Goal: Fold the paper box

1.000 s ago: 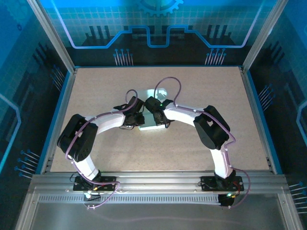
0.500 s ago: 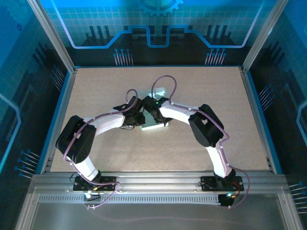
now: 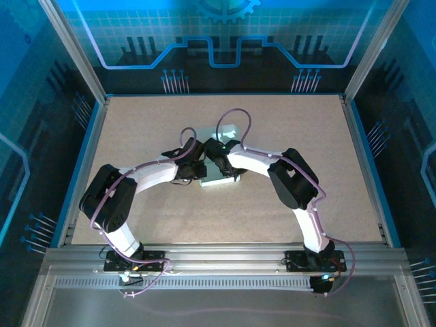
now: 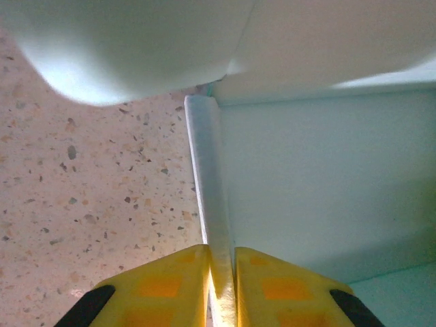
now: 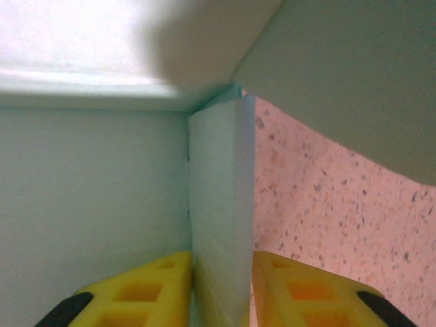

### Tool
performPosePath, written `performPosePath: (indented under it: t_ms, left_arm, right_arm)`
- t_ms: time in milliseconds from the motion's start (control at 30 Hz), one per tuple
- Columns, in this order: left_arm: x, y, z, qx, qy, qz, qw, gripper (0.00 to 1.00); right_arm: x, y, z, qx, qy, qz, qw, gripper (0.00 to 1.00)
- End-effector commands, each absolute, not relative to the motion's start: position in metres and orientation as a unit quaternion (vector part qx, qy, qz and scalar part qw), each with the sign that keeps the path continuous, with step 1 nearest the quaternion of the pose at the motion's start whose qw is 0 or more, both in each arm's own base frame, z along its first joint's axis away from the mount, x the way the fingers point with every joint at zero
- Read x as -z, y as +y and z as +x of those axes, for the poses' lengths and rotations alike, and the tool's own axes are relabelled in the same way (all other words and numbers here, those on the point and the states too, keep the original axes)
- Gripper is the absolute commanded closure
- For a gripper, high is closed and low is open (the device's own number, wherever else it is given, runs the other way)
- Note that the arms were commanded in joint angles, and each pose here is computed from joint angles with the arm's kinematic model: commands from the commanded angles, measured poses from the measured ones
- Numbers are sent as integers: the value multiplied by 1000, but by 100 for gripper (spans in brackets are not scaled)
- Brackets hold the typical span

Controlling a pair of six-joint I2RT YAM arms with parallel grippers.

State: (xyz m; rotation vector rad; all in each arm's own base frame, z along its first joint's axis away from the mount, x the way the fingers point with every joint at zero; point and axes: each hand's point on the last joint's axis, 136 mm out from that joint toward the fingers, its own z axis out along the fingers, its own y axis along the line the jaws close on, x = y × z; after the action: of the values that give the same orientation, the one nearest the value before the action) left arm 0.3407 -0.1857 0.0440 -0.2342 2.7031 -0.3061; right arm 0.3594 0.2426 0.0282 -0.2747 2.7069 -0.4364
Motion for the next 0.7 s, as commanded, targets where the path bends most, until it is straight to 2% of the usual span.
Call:
performPosePath:
  t_ms: [0, 167, 367, 467, 533, 667]
  left_arm:
    - [-50, -192, 341, 107, 970, -64, 209, 82]
    - [-51, -192, 340, 108, 969, -64, 211, 82]
    - [-56, -193, 340, 114, 968, -62, 217, 80]
    - [-63, -192, 340, 115, 966, -62, 225, 74]
    - [-68, -189, 338, 114, 964, -64, 233, 66]
    - [-76, -180, 332, 112, 960, -67, 247, 51]
  right_arm:
    - [-52, 262, 344, 122, 963, -113, 213, 61]
    - [-70, 264, 339, 73, 966, -101, 226, 47]
    - [-93, 260, 340, 34, 959, -93, 265, 37]
    - [-108, 259, 339, 18, 950, -109, 292, 31]
    - [-118, 255, 339, 14, 944, -125, 306, 26]
    - [-135, 247, 336, 8, 929, -164, 331, 23]
